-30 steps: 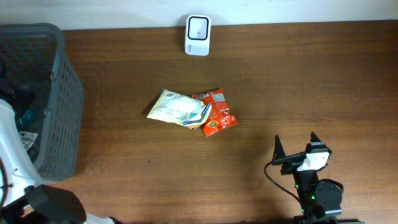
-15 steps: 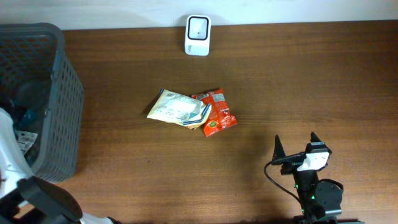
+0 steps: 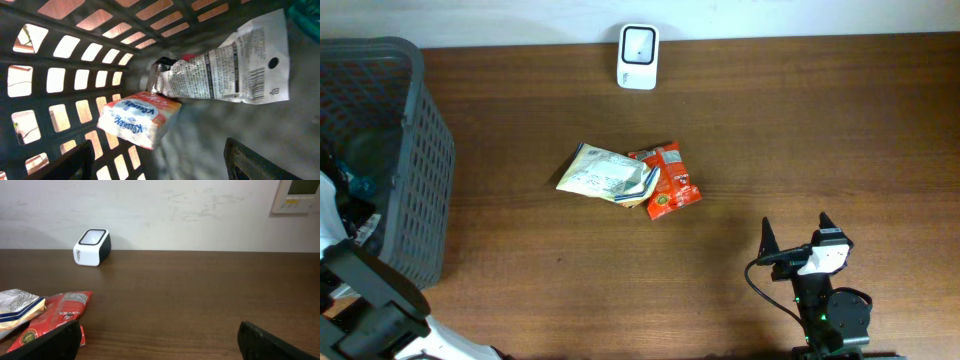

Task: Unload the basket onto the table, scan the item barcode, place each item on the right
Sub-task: 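Reach into the basket and grasp the small orange box with left gripper, then carry the orange box out and drop it right of the bags, then move the left gripper back toward the basket, then grasp the grey plastic package in the basket with the left gripper, then carry the grey package out and release it beside the orange box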

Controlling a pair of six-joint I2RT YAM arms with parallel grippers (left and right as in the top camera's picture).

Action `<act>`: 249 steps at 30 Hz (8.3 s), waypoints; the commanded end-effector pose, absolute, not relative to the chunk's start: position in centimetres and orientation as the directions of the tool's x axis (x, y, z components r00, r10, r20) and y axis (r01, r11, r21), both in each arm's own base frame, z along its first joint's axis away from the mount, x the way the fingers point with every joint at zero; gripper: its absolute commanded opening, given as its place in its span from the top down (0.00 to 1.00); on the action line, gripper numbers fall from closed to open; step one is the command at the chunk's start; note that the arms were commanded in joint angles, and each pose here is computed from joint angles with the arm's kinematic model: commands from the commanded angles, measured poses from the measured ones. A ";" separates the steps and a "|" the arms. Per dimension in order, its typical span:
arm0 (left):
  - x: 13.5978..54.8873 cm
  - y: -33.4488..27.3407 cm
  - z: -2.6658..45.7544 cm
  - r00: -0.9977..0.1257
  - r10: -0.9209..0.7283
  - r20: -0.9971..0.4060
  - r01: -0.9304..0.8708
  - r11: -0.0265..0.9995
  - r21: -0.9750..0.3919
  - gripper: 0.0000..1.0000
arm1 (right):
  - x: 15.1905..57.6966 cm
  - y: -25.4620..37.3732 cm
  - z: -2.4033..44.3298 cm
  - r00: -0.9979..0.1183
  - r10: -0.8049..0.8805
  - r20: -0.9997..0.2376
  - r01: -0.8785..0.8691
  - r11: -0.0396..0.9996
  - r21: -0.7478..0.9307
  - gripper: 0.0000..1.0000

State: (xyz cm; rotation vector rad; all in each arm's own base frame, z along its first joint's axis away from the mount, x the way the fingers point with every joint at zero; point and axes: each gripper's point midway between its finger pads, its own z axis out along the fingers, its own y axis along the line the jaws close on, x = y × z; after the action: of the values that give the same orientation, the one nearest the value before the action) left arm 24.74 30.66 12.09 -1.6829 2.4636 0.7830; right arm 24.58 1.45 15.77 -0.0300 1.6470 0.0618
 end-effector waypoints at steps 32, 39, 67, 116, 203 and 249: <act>21.9 31.1 7.5 -0.405 -0.900 -0.160 -0.831 0.289 0.476 0.52 | 24.6 1.4 15.4 -0.086 0.018 -0.996 -0.051 0.998 0.022 0.01; 22.0 31.1 7.5 -0.404 -0.900 -0.165 -0.833 0.288 0.472 1.00 | 24.6 1.4 15.4 -0.085 0.018 -0.996 -0.051 0.998 0.022 0.01; 37.6 9.7 40.9 -0.432 -0.581 -0.690 -0.509 0.788 -0.346 1.00 | 24.6 1.4 15.4 -0.085 0.018 -0.996 -0.051 0.998 0.022 0.01; 43.7 -30.4 23.8 -0.818 0.271 -0.508 0.374 0.921 -0.111 0.34 | 24.6 1.4 15.4 -0.085 0.018 -0.996 -0.051 0.998 0.022 0.01; 28.6 30.9 4.8 -0.893 -0.404 -0.196 -0.438 0.882 0.173 0.92 | 24.6 1.4 15.4 -0.085 0.018 -0.996 -0.051 0.998 0.022 0.01; 34.2 -4.9 43.6 -0.324 -0.034 -0.945 0.592 0.772 -0.231 1.00 | 24.6 1.4 15.4 -0.085 0.018 -0.996 -0.051 0.998 0.022 0.01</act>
State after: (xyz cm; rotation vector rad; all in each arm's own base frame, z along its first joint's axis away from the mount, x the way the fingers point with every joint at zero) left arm 33.58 -0.25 44.69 0.3487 1.7623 -0.5720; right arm 24.58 1.45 15.77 -0.0300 1.6470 0.0624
